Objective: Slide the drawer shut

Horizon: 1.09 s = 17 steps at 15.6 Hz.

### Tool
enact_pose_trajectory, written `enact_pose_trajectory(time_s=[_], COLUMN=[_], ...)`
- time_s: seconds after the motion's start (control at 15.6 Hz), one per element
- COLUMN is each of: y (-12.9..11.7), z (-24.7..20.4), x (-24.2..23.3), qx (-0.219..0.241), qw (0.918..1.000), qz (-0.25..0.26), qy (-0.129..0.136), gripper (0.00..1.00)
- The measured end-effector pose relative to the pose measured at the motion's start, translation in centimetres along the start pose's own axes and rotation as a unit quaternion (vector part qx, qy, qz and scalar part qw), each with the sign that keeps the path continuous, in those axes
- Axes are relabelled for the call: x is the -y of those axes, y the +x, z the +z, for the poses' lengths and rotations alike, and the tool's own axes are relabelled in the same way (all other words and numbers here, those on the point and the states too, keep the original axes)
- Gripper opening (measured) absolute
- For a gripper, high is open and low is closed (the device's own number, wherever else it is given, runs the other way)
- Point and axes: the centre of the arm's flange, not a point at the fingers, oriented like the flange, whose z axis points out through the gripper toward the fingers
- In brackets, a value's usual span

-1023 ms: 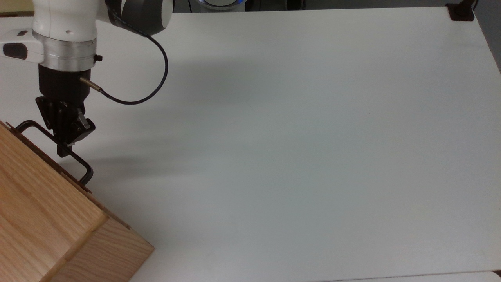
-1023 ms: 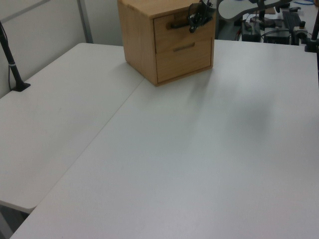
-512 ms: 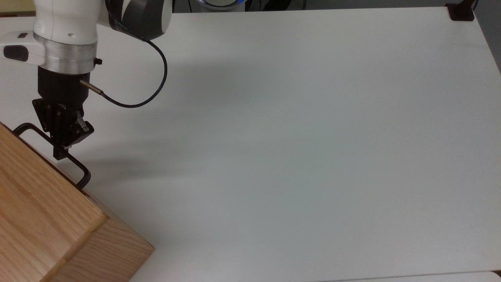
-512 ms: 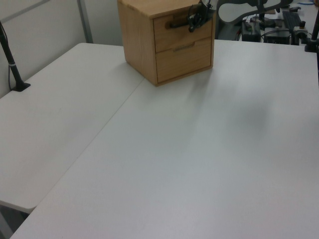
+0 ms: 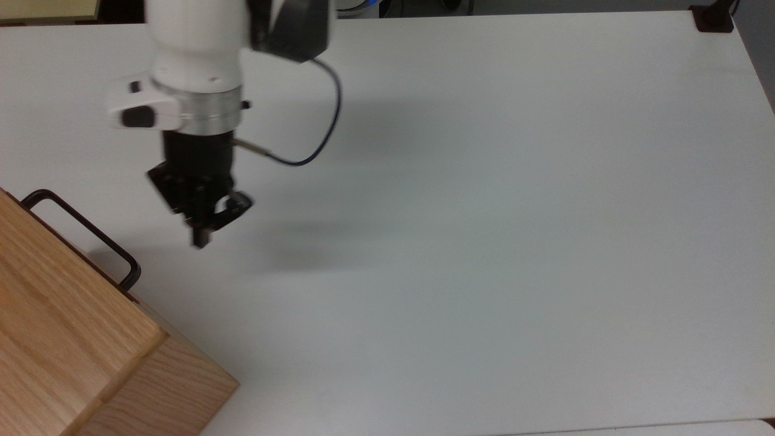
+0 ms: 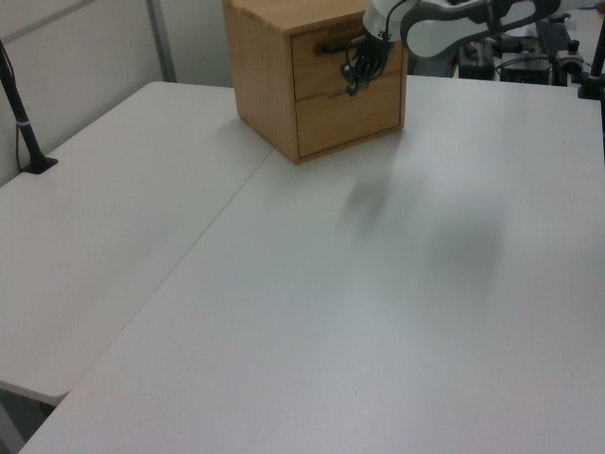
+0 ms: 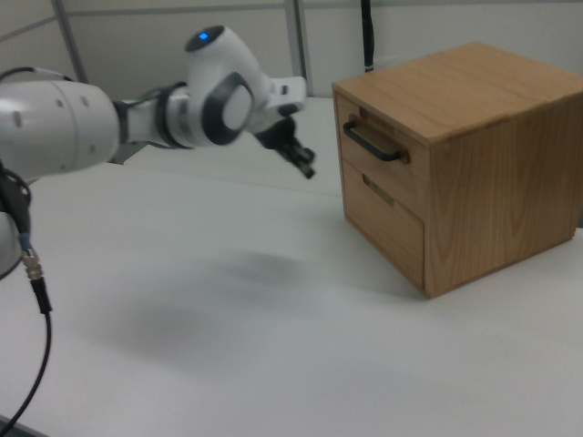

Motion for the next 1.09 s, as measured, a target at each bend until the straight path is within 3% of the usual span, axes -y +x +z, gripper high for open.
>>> enact_pose_trajectory(time_s=[0.26,0.58,0.77,0.96,1.09], y=[-4.7,-9.7,-11.3,-12.4,-12.6], z=[-6.8,-12.5,-14.2,-15.7,-16.2], x=[4.3,5.6,5.1,3.9,3.2], qx=[0.084,0.16,0.185,0.217,0.227], qw=[0.9953,0.9818,0.9745,0.9611,0.9574], qz=[-0.044,-0.091,-0.125,-0.169,-0.178], qy=[-0.016,-0.045,-0.025,-0.017,-0.013], gripper=[0.0,0.0,0.0,0.01,0.12])
